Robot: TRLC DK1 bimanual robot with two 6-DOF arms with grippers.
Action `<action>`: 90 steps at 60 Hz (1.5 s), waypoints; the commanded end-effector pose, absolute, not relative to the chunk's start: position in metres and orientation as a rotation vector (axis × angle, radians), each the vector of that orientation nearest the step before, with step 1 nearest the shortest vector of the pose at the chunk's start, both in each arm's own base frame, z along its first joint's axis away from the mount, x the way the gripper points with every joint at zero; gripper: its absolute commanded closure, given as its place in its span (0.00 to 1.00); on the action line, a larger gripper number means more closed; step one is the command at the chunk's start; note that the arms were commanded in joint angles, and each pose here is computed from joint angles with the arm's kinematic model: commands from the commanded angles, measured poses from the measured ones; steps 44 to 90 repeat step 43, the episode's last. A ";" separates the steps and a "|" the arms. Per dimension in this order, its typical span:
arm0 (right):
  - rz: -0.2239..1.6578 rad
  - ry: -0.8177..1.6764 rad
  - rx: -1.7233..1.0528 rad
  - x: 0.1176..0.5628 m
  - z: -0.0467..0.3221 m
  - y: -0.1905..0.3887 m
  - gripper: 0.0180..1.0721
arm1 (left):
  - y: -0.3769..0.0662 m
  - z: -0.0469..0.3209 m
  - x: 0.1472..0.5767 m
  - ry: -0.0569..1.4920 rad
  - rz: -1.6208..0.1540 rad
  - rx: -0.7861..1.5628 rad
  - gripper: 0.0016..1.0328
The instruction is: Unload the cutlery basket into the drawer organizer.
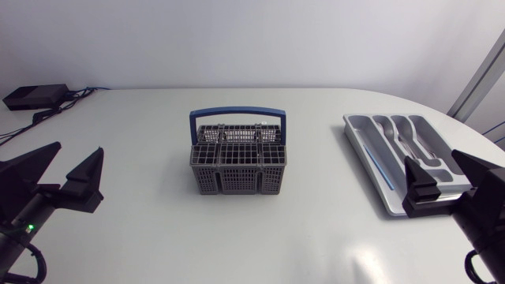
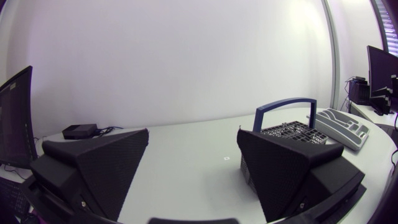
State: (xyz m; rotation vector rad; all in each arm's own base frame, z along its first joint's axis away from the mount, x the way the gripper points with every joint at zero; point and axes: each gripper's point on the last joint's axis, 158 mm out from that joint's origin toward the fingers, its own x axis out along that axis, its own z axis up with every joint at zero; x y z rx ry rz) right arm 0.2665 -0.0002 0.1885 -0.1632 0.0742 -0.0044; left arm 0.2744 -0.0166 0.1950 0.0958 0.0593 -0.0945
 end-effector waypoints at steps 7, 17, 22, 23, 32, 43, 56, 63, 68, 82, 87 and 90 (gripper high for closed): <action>-0.011 0.079 -0.077 0.260 0.167 -0.002 0.04 | -0.011 0.170 0.266 0.082 -0.064 0.047 0.04; -0.010 0.063 -0.022 0.256 0.154 -0.002 0.04 | -0.008 0.154 0.260 0.089 -0.042 0.026 0.04; -0.010 0.057 0.000 0.254 0.149 -0.002 0.04 | -0.006 0.146 0.258 0.092 -0.032 0.017 0.04; -0.010 0.057 0.000 0.254 0.149 -0.002 0.04 | -0.005 0.144 0.258 0.092 -0.030 0.015 0.04; -0.010 0.057 0.000 0.254 0.149 -0.002 0.04 | -0.003 0.131 0.255 0.097 -0.014 -0.001 0.04; -0.010 0.057 0.000 0.254 0.149 -0.002 0.04 | -0.003 0.131 0.255 0.097 -0.014 -0.001 0.04; -0.010 0.057 0.000 0.254 0.149 -0.002 0.04 | -0.003 0.131 0.255 0.097 -0.014 -0.001 0.04; -0.010 0.057 0.000 0.254 0.149 -0.002 0.04 | -0.003 0.131 0.255 0.097 -0.014 -0.001 0.04; -0.010 0.057 0.000 0.254 0.149 -0.002 0.04 | -0.003 0.131 0.255 0.097 -0.014 -0.001 0.04; -0.010 0.057 0.000 0.254 0.149 -0.002 0.04 | -0.003 0.131 0.255 0.097 -0.014 -0.001 0.04; -0.010 0.057 0.000 0.254 0.149 -0.002 0.04 | -0.003 0.131 0.255 0.097 -0.014 -0.001 0.04; -0.010 0.057 0.000 0.254 0.149 -0.002 0.04 | -0.003 0.131 0.255 0.097 -0.014 -0.001 0.04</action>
